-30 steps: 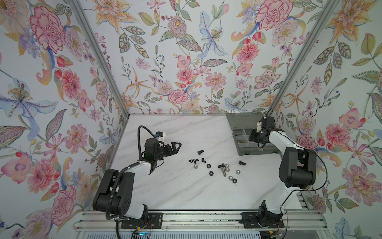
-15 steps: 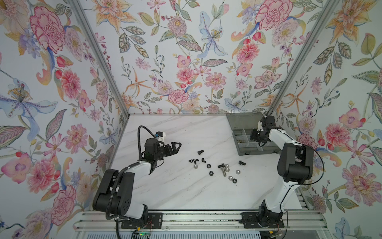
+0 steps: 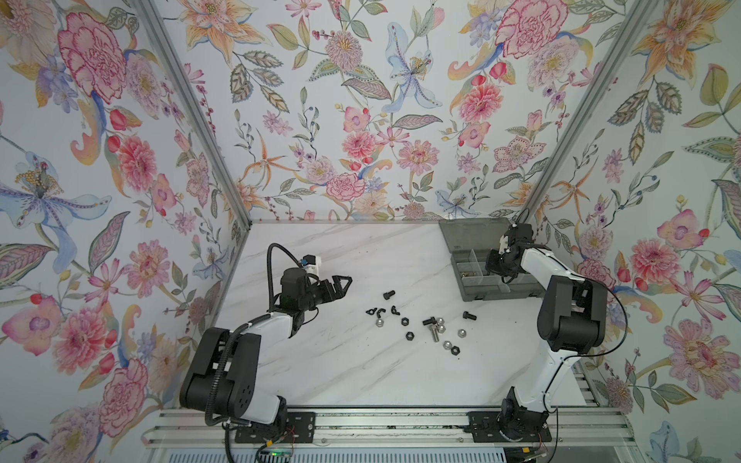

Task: Sort the screws and nuts into containers
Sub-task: 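Lower the black wing nut into the compartment and open the right gripper, then return the right gripper to the parts pile above the black wing nuts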

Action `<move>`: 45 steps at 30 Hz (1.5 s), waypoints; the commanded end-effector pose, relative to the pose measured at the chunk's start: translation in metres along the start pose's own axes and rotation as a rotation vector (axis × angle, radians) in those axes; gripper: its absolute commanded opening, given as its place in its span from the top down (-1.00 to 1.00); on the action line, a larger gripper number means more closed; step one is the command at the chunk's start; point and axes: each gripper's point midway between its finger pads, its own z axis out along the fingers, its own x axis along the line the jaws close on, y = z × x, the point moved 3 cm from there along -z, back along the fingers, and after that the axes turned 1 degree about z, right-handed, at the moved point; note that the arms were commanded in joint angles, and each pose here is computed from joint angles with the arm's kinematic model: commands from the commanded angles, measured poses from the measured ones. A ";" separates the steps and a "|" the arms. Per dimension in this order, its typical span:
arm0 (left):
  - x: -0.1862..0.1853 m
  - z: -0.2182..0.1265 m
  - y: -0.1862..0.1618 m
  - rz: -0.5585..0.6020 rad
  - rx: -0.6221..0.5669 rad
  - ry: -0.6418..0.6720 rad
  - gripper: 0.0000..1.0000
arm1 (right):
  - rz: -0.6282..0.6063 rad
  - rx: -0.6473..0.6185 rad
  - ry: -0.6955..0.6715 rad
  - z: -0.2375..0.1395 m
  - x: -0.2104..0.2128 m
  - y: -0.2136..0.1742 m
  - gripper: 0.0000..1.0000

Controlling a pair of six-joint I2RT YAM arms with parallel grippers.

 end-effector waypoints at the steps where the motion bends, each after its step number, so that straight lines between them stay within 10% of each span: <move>1: -0.011 0.000 0.006 0.027 -0.007 -0.036 -0.99 | -0.006 -0.016 -0.014 -0.012 -0.001 0.008 0.54; 24: -0.006 0.002 0.002 0.027 0.009 -0.019 -0.99 | -0.106 0.070 0.379 -0.104 0.119 -0.086 0.31; 45: 0.003 -0.005 0.002 0.022 0.000 0.003 -0.99 | -0.131 0.370 0.569 -0.070 0.291 -0.221 0.30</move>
